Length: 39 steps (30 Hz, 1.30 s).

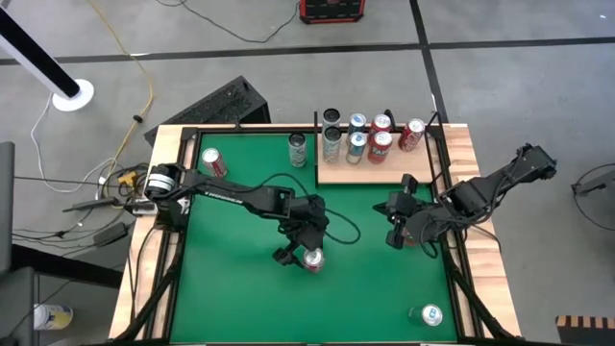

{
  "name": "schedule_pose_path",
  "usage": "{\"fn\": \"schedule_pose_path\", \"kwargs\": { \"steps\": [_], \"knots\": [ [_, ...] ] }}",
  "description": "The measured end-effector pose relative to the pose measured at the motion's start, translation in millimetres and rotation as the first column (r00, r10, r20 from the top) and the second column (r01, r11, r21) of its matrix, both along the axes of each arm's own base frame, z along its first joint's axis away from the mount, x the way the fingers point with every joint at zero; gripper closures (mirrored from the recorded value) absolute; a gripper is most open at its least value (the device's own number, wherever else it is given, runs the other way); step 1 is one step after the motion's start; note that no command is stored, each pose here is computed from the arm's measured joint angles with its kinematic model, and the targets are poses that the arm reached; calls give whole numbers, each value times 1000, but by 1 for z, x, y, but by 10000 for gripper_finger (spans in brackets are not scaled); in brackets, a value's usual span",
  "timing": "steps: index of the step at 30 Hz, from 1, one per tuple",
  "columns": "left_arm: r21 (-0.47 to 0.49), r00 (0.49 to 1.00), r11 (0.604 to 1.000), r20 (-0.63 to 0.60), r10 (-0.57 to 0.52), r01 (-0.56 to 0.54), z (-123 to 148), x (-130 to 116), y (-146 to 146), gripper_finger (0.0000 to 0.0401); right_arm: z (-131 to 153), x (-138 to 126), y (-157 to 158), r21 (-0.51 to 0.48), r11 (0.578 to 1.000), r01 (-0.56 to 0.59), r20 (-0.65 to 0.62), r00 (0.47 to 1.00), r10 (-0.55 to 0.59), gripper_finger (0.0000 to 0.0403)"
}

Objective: Sort soda cans
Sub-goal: Put the bottom red soda can on the shelf align with the other red soda can

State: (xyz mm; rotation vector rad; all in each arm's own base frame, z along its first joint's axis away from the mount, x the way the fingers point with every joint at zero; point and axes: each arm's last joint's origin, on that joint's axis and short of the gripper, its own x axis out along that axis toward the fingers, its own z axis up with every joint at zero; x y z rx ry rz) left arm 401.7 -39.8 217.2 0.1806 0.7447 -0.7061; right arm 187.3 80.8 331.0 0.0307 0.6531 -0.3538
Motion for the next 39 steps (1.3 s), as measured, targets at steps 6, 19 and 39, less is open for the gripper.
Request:
{"fn": "schedule_pose_path", "kwargs": {
  "steps": [6,19,39],
  "knots": [
    [63,998,997,-25,56,-54,27,-7,3,12,0,0,0,1,1000,0,2,1000,0,376],
    [178,946,943,-117,302,-280,124,-126,17,11,1,50,27,0,985,-175,191,966,172,373],
    [-499,582,755,488,651,-425,-4,-288,28,10,-45,127,33,113,882,-457,206,880,429,211]
  ]
}}
